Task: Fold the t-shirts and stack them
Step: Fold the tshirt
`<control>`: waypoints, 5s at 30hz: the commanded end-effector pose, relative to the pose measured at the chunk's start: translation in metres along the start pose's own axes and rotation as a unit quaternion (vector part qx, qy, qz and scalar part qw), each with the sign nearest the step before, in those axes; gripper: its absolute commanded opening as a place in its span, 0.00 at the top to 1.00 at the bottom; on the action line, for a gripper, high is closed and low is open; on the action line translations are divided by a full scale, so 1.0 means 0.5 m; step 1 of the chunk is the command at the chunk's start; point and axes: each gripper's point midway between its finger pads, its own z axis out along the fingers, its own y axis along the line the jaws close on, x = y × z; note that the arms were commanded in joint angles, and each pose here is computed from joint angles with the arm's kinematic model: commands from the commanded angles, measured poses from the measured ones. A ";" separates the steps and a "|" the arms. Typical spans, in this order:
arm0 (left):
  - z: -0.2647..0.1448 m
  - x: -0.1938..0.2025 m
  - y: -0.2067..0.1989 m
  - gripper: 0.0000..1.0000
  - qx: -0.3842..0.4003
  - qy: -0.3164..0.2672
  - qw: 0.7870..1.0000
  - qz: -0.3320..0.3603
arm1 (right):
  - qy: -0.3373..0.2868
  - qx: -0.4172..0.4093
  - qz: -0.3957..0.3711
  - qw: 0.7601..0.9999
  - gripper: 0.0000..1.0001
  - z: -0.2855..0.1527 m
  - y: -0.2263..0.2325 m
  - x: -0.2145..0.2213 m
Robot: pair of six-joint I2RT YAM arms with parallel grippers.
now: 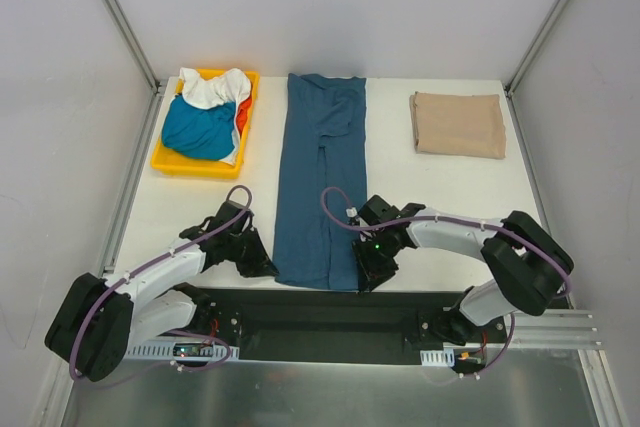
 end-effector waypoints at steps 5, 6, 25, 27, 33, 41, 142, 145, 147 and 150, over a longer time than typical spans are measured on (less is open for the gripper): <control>-0.015 0.001 -0.041 1.00 0.046 0.000 0.998 0.032 | -0.018 -0.034 -0.004 0.999 0.99 -0.011 0.044 -0.034; -0.021 -0.001 -0.053 1.00 0.055 -0.002 0.998 0.037 | -0.024 -0.035 -0.007 0.999 0.99 -0.018 0.049 -0.040; -0.099 0.112 -0.090 1.00 0.144 0.082 0.986 -0.015 | 0.013 -0.054 -0.022 0.998 0.99 -0.118 0.095 0.082; -0.106 0.122 -0.093 1.00 0.148 0.081 0.986 -0.009 | 0.005 -0.033 -0.023 0.999 0.99 -0.125 0.087 0.089; -0.126 0.094 -0.120 1.00 0.156 0.031 0.987 0.025 | -0.034 0.001 -0.034 0.999 0.99 -0.148 0.078 0.060; -0.155 0.018 -0.199 1.00 0.137 -0.035 0.983 0.115 | -0.128 0.043 -0.033 0.990 0.99 -0.213 0.057 -0.073; -0.116 -0.308 -0.184 0.01 0.046 -0.178 0.980 0.075 | -0.298 0.087 -0.034 0.950 0.03 -0.243 -0.107 -0.809; -0.114 -0.308 -0.180 0.01 0.043 -0.180 0.980 0.074 | -0.302 0.070 -0.042 0.950 0.04 -0.253 -0.100 -0.807; -0.112 -0.307 -0.177 0.01 0.041 -0.179 0.980 0.073 | -0.330 0.045 -0.073 0.940 0.04 -0.302 -0.057 -0.800; -0.105 -0.306 -0.176 0.01 0.041 -0.170 0.982 0.072 | -0.344 0.042 -0.094 0.933 0.04 -0.353 -0.027 -0.755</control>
